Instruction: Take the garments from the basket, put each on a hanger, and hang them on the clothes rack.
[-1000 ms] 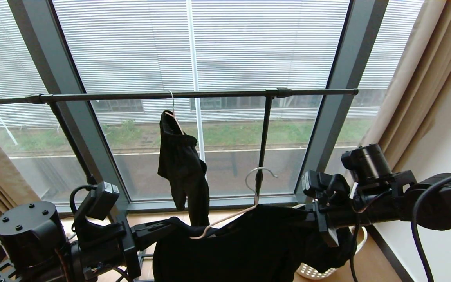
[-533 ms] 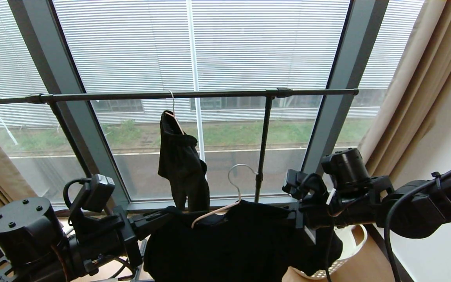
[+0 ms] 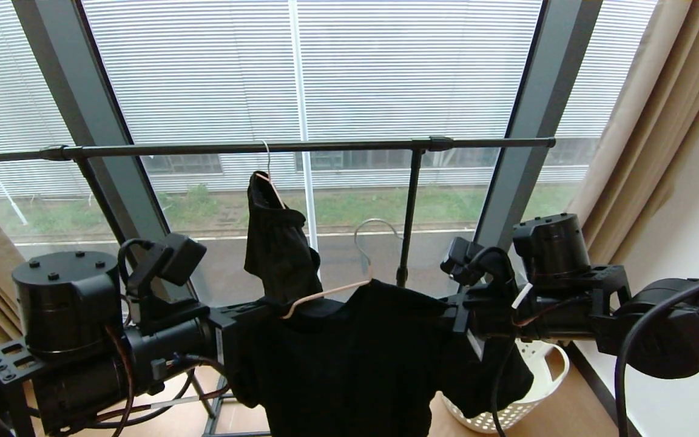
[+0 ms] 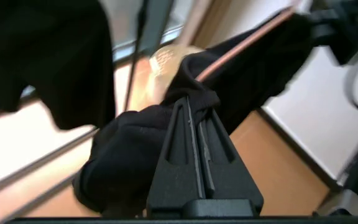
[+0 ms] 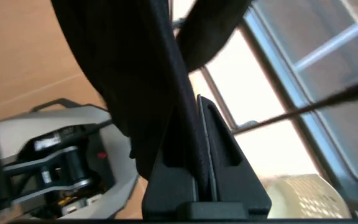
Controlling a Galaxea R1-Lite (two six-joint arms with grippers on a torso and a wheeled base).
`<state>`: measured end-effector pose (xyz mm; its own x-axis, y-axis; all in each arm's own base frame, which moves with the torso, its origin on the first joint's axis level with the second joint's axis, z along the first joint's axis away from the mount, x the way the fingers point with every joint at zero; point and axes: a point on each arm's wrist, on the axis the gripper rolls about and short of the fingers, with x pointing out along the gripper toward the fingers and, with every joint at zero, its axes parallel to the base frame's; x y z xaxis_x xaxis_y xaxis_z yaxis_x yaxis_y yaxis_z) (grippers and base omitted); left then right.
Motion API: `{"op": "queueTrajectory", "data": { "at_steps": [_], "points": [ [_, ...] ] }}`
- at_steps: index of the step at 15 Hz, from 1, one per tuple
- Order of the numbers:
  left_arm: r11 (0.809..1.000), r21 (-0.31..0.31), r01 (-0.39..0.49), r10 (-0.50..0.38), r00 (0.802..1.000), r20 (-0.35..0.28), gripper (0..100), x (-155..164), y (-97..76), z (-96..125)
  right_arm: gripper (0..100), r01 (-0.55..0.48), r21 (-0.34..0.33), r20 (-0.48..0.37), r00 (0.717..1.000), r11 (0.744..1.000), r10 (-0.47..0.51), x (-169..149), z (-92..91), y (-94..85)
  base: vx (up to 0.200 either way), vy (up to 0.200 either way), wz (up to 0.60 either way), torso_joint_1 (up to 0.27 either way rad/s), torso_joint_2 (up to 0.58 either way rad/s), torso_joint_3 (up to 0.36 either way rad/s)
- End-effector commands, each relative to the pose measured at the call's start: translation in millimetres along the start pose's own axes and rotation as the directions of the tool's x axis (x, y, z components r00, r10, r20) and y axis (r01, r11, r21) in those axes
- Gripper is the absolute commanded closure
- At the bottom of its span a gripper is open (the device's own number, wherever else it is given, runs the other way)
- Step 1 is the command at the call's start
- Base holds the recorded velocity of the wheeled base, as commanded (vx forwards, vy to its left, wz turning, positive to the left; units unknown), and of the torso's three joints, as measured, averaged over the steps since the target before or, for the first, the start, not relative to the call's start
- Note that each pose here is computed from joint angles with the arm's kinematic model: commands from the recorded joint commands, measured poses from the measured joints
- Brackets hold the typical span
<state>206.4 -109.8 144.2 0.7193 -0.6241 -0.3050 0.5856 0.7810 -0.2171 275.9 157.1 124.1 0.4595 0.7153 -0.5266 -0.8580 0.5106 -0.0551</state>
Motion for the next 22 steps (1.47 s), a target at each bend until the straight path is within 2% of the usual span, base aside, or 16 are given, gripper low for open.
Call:
{"op": "queueTrajectory", "data": {
  "at_steps": [1, 3, 5, 7, 9, 12, 16, 19, 22],
  "points": [
    [0.998, 0.056, 0.012, -0.017, 0.997, 0.081, 100, -5.3, -17.6, 31.5, 100, -0.007, 0.004, 0.015, 1.000, 1.000, 0.007, -1.1, 1.2, 5.1, 0.000, 0.000, 0.00, 0.000, 0.00, 0.000],
    [0.993, 0.107, -0.044, 0.043, 0.999, 0.015, 100, 0.2, -22.7, 46.9, 100, -0.002, -0.001, 0.048, 0.999, 1.000, 0.002, -0.2, -0.9, 8.7, 0.000, 0.000, 0.00, 0.000, 0.00, 0.000],
    [0.992, 0.108, -0.059, 0.059, 0.998, 0.003, 100, 5.9, -23.8, 51.9, 100, -0.019, -0.005, 0.042, 0.999, 1.000, 0.019, 2.9, -2.3, 13.9, 0.000, 0.000, 0.00, 0.000, 0.00, 0.000],
    [0.993, 0.117, -0.034, 0.035, 0.999, -0.006, 100, 7.7, -30.8, 50.3, 100, -0.020, -0.003, 0.032, 0.999, 1.000, 0.020, 6.9, -3.2, 16.0, 0.000, 0.000, 0.00, 0.000, 0.00, 0.000],
    [0.992, 0.129, 0.004, -0.004, 1.000, -0.001, 100, 10.7, -41.3, 54.5, 100, -0.015, 0.040, 0.025, 1.000, 0.999, 0.014, 17.0, -2.8, 22.4, 0.000, 0.000, 0.00, 0.000, 0.00, 0.000],
    [0.990, 0.133, 0.038, -0.034, 0.999, -0.035, 100, 15.6, -52.8, 62.2, 100, 0.021, 0.064, 0.027, 0.999, 0.998, -0.023, 39.5, -7.2, 29.6, 0.000, 0.000, 0.00, 0.000, 0.00, 0.000],
    [0.988, 0.133, 0.076, -0.074, 0.997, -0.021, 100, 15.7, -65.4, 72.0, 100, 0.011, 0.119, 0.044, 0.999, 0.993, -0.017, 50.3, -7.6, 34.8, 0.000, 0.000, 0.00, 0.000, 0.00, 0.000],
    [0.989, 0.118, 0.089, -0.086, 0.996, -0.024, 100, 18.1, -70.0, 75.2, 100, 0.013, 0.144, 0.094, 0.995, 0.989, -0.027, 48.2, -2.3, 34.1, 0.000, 0.000, 0.00, 0.000, 0.00, 0.000],
    [0.990, 0.114, 0.087, -0.084, 0.996, -0.036, 100, 20.4, -69.3, 72.5, 100, 0.024, 0.191, 0.180, 0.982, 0.981, -0.059, 41.6, 5.0, 27.6, 0.000, 0.000, 0.00, 0.000, 0.00, 0.000]
  ]
}}
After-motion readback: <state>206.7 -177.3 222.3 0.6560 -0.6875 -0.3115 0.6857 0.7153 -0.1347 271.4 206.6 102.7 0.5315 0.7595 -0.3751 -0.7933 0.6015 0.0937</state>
